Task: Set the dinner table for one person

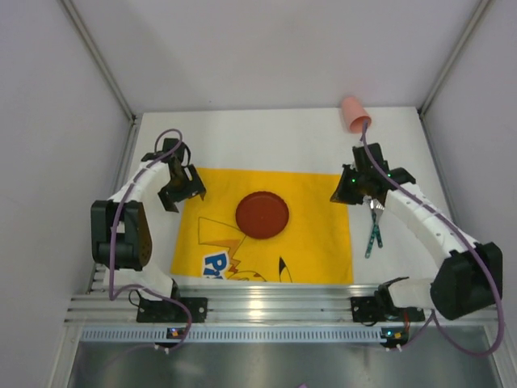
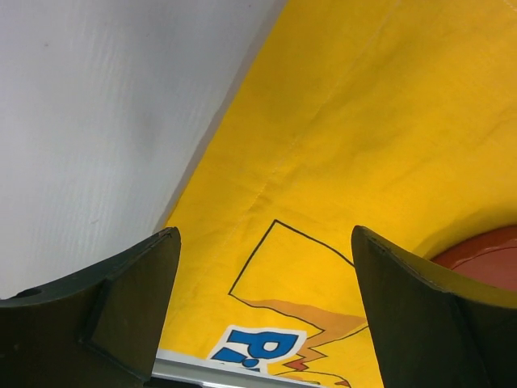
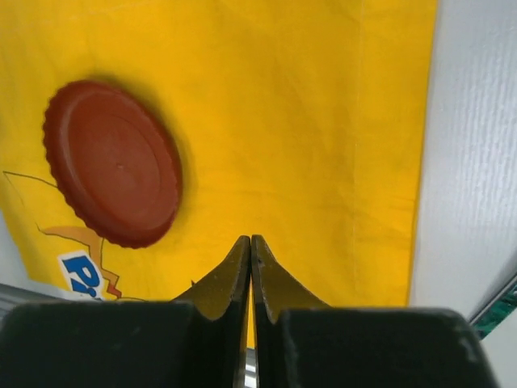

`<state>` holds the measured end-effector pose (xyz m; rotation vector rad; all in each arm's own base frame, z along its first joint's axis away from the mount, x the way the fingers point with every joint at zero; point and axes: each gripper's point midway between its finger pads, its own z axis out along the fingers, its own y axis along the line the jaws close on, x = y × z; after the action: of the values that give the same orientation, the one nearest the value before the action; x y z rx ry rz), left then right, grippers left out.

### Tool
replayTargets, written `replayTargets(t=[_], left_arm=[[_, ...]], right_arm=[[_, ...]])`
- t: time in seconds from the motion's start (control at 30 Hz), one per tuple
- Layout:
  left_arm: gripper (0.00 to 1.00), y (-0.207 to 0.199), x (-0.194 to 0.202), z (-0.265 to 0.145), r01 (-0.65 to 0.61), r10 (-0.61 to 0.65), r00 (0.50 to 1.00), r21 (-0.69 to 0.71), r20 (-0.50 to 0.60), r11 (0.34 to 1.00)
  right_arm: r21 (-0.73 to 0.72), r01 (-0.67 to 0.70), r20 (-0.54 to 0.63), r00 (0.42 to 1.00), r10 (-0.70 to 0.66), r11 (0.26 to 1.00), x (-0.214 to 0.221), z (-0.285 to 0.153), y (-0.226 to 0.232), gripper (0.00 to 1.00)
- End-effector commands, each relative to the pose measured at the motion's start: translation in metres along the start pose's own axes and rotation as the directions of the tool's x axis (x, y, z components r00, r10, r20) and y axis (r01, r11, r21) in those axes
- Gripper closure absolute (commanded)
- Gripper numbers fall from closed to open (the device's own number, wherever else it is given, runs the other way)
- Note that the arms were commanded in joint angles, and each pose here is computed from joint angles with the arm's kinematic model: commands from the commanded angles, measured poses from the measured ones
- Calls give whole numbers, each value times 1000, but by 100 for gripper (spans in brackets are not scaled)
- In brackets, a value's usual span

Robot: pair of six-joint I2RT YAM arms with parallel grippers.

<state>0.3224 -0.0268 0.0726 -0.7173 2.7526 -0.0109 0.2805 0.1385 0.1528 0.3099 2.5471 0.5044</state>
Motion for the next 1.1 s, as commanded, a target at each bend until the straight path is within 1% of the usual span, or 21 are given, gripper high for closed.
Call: replayTargets(t=[0.0, 0.07, 0.1, 0.17, 0.2, 0.27, 0.33, 0.57, 0.73, 0.77, 0.8, 0.83, 0.97, 1.07], left_arm=[[8, -18, -4, 7, 19, -18, 1000, 61, -19, 998], [9, -23, -3, 11, 20, -17, 999, 72, -32, 997], [9, -25, -4, 12, 17, -14, 999, 75, -35, 997], [10, -28, -2, 18, 8, -5, 999, 70, -44, 998], [10, -33, 2, 19, 7, -1, 998, 91, -66, 996], [10, -34, 5, 25, 6, 1, 997, 82, -83, 997], [11, -33, 9, 32, 7, 0, 995, 69, -100, 998], [11, -35, 8, 42, -9, 15, 992, 45, -123, 999], [10, -36, 5, 45, -26, 30, 989, 32, -141, 999], [10, -39, -3, 43, -31, 35, 992, 32, -125, 999], [9, -37, -7, 44, -38, 39, 993, 14, -112, 999], [9, -36, -7, 46, -46, 45, 991, -1, -123, 999], [9, -44, -23, 46, -59, 59, 992, 1, -107, 998], [9, -46, -27, 49, -64, 63, 993, -1, -104, 998]], right_arm=[[-47, -11, -50, 999, 9, 999, 2, 43, 6, 100], [-50, -12, -57, 998, 9, 999, -5, 59, 9, 100], [-16, -19, -107, 994, 17, 1000, 3, 76, 2, 100], [12, -17, -149, 989, 19, 1000, 4, 95, -2, 100], [23, -11, -159, 987, 14, 1000, 5, 101, -4, 100], [44, -2, -162, 987, 9, 999, 1, 111, -7, 100], [82, 21, -192, 981, -5, 996, 6, 126, -17, 100], [175, 110, -251, 966, -64, 978, 6, 162, -43, 100], [190, 129, -257, 963, -78, 973, -3, 172, -47, 100], [193, 130, -251, 965, -80, 973, -7, 172, -45, 100], [205, 125, -260, 963, -69, 971, -5, 172, -48, 100], [216, 121, -257, 964, -63, 969, -5, 172, -49, 100], [271, 101, -258, 966, -29, 957, -2, 170, -60, 100], [343, 90, -235, 972, -8, 935, -3, 166, -76, 100]])
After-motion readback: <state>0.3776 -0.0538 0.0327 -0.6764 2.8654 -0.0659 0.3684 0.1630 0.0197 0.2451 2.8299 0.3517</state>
